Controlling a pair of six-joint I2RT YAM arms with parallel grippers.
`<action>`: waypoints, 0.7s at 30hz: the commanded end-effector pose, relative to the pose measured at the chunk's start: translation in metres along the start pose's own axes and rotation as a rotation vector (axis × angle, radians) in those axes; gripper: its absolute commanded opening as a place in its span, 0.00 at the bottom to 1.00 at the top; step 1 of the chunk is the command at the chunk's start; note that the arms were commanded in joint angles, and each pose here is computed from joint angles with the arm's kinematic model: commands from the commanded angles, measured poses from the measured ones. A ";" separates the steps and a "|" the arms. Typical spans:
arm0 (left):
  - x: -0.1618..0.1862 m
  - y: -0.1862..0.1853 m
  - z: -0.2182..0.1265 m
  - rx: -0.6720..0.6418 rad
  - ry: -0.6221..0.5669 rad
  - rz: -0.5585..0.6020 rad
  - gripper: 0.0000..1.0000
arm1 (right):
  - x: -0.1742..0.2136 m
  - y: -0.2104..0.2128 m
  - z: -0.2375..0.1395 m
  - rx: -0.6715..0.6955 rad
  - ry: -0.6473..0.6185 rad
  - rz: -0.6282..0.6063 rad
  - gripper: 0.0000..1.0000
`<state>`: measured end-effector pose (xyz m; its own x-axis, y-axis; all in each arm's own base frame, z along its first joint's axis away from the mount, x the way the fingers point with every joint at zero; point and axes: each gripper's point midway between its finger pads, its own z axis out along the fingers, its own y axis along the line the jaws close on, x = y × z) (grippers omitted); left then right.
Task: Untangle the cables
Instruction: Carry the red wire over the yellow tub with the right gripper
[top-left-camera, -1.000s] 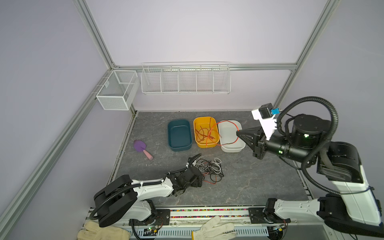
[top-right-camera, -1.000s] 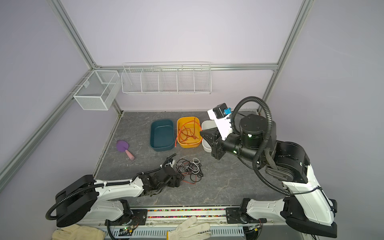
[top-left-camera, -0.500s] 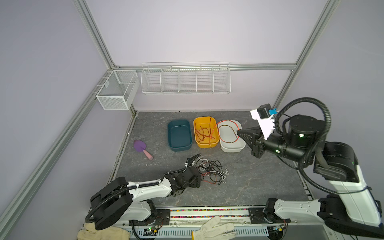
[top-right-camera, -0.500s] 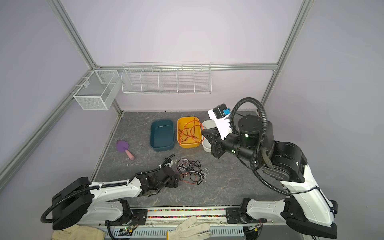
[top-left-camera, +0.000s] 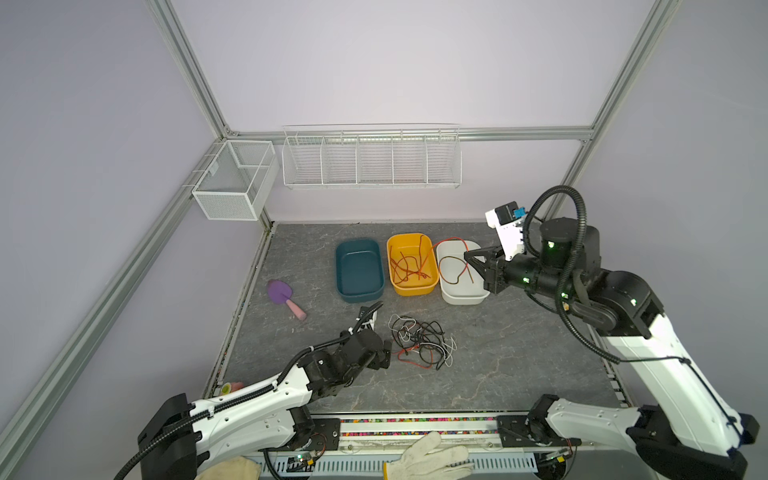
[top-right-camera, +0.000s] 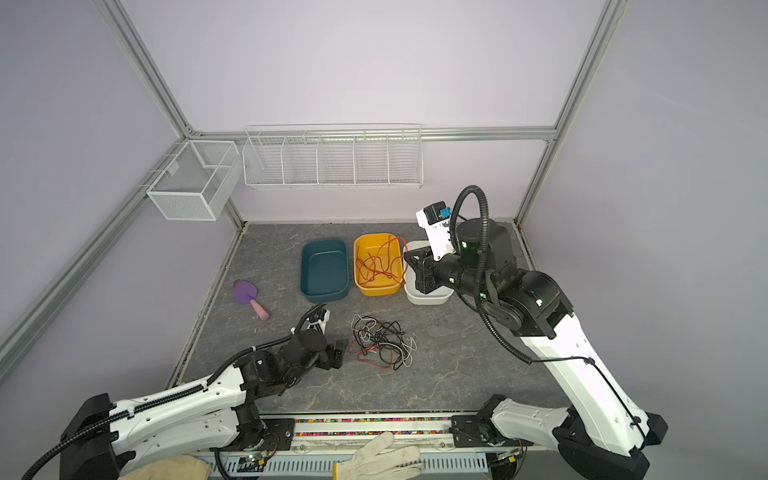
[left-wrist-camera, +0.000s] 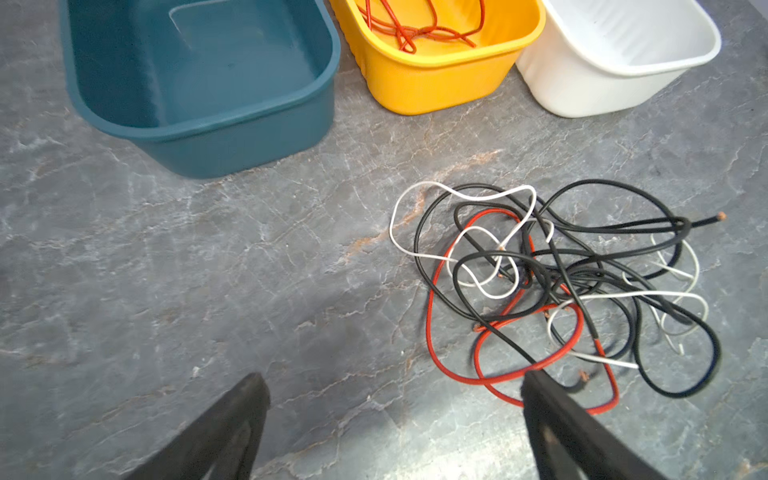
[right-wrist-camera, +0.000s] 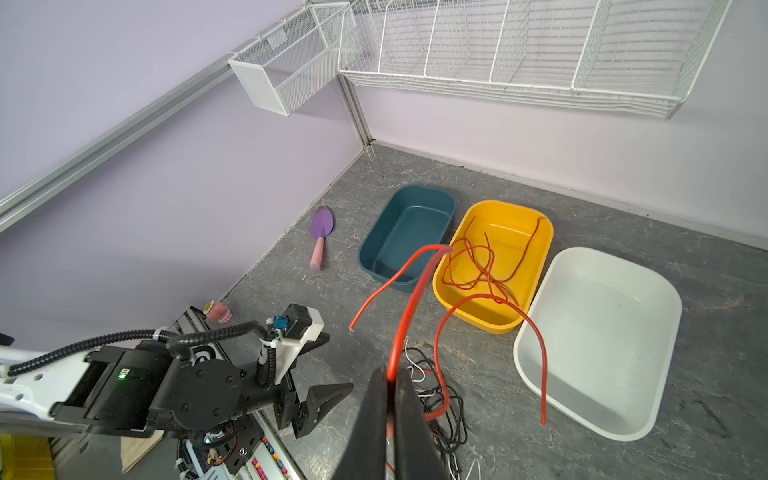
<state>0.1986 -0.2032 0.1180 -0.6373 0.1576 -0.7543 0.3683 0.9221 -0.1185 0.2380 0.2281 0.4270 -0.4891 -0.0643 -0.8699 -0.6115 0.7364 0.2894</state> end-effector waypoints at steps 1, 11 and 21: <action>-0.020 0.000 -0.014 -0.006 -0.031 0.066 1.00 | -0.009 0.004 0.021 -0.077 -0.027 0.050 0.07; -0.056 -0.023 -0.035 0.050 -0.019 0.304 0.99 | -0.011 -0.017 0.086 -0.135 0.032 0.146 0.07; -0.028 -0.047 -0.020 0.203 0.025 0.659 0.99 | 0.006 -0.056 0.160 -0.113 0.138 0.266 0.07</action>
<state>0.1954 -0.2373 0.1734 -0.3452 0.5729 -0.7434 0.7142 0.6743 0.1880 0.3594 0.2861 0.3401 -0.7018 0.0011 -0.7123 -0.5154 0.6895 0.5089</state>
